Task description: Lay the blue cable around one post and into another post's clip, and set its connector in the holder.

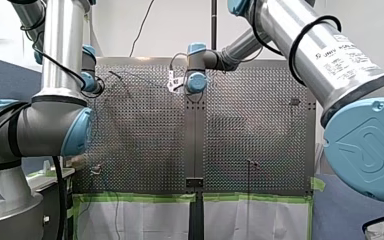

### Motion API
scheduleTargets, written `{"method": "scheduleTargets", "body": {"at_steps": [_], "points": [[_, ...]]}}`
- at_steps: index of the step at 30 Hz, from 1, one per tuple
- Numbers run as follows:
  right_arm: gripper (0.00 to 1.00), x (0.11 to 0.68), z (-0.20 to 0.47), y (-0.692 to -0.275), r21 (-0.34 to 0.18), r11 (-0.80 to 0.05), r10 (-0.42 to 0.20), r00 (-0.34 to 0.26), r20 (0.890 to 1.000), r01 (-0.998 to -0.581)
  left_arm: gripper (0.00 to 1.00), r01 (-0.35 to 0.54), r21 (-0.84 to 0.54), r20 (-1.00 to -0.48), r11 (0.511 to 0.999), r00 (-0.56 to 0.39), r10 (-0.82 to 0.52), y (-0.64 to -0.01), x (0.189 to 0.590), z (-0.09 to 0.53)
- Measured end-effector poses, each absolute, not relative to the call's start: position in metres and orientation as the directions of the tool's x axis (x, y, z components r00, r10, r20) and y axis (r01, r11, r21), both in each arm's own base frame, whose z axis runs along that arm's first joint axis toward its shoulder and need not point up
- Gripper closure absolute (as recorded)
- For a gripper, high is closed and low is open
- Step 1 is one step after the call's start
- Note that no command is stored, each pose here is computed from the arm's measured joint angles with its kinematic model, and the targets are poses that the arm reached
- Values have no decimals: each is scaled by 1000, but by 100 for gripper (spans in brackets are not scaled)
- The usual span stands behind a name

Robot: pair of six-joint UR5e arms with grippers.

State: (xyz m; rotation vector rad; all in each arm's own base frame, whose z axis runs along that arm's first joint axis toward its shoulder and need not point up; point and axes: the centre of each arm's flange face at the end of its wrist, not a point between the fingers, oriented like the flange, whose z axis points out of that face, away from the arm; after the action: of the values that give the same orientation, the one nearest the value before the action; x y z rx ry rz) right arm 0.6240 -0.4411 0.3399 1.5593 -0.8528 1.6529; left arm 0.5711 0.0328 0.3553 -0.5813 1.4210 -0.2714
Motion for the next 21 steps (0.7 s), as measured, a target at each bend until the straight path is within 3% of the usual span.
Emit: {"method": "scheduleTargets", "body": {"at_steps": [21], "points": [[100,584,266,-460,-69,-445,20,-87,996,-893,0,-131,-579,-814,804,137,-564,20,571,355]]}}
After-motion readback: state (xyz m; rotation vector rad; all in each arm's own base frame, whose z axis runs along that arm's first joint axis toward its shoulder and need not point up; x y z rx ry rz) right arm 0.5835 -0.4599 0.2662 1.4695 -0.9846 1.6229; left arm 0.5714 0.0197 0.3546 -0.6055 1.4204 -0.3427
